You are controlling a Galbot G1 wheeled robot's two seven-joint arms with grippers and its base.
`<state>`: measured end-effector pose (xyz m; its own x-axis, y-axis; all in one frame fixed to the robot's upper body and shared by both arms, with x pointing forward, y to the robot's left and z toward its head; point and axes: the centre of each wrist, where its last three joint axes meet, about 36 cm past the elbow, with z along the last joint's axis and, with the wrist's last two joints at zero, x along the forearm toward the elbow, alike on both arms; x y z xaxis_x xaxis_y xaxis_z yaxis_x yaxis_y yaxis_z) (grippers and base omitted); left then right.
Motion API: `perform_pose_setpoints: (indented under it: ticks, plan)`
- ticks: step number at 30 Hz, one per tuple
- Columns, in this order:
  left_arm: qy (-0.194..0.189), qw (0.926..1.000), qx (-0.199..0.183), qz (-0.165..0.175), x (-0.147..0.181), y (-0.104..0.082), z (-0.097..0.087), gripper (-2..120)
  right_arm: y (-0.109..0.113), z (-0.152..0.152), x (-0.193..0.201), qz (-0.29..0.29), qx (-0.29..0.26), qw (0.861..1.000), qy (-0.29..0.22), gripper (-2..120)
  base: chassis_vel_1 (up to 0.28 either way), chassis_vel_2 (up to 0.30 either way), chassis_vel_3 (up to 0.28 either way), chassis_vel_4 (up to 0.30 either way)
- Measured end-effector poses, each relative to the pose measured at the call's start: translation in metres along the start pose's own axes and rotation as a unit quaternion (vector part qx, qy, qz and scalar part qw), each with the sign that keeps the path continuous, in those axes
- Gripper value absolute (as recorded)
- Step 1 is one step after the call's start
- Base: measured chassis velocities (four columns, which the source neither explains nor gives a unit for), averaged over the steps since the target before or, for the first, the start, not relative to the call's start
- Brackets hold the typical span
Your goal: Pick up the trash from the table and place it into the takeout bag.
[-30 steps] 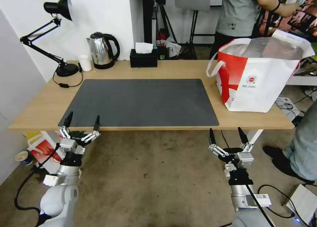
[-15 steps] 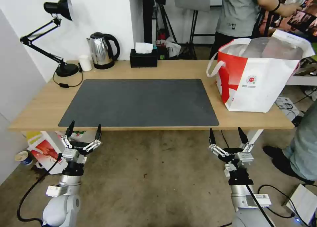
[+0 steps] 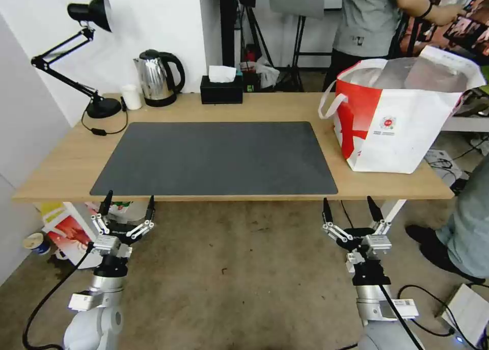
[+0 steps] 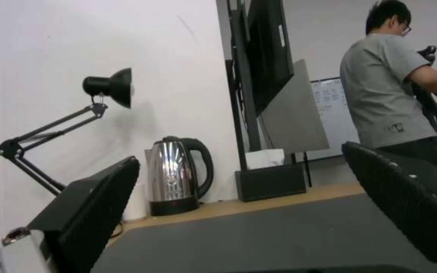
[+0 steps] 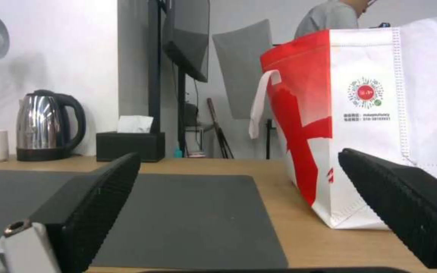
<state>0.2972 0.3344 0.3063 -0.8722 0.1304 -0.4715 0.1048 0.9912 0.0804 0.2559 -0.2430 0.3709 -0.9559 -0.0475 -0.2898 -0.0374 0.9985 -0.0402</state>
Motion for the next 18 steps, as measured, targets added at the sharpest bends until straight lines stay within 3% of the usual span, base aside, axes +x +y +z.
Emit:
perform_pose_setpoints:
  ticks: [18]
  plan:
    - [0.001,0.9999,0.006,0.009,0.01,-0.008,0.007,100,0.0,0.0,0.0,0.0,0.0,1.0,0.0,100,0.0,0.0,0.0,0.0]
